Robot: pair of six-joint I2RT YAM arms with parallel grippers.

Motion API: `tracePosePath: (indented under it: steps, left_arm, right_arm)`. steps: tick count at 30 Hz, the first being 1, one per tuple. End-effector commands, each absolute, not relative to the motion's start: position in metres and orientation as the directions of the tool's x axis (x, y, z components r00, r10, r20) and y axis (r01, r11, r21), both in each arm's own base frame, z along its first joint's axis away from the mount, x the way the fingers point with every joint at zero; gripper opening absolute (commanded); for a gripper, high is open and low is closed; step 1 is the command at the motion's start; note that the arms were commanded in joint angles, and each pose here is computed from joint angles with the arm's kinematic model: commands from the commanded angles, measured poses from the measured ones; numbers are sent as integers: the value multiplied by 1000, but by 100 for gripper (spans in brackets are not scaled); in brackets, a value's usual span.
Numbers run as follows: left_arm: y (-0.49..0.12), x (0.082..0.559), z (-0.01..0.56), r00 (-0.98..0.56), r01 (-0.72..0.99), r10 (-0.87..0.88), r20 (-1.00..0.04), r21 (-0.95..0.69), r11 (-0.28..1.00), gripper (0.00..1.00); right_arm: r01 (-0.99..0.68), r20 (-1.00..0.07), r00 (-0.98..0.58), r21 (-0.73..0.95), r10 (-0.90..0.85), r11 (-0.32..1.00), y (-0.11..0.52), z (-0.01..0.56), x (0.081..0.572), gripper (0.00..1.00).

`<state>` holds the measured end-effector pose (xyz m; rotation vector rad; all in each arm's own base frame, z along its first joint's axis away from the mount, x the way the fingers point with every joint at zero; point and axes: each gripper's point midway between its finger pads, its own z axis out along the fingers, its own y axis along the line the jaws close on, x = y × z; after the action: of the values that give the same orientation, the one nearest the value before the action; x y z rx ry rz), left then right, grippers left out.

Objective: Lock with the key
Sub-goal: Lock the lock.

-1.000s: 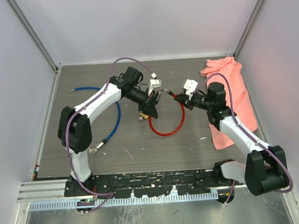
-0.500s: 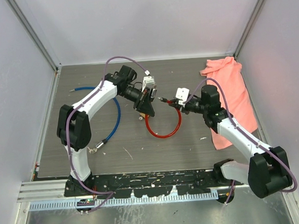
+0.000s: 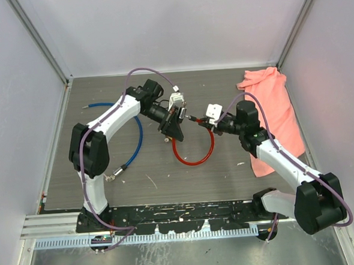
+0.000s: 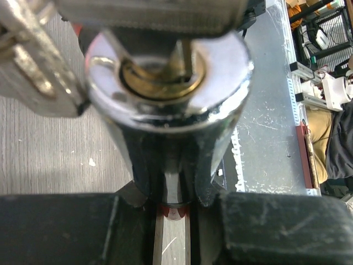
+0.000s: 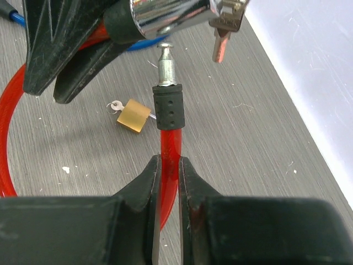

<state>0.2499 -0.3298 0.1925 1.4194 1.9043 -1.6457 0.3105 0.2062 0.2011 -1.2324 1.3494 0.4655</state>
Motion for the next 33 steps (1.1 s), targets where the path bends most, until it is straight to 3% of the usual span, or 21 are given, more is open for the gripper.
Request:
tracePosePath:
  steps: [1,33]
  left_arm:
    - [-341,244,213,-453,783,465,-761,-589,-201,0]
    - [-323,222,252,-448,729,397,-801,-584,-357,0]
  right_arm:
    - [-815,-876,361,-463,-319,349,219,246,312,1]
    - [-842,-888,376,-447,-265,301,226,275,290,1]
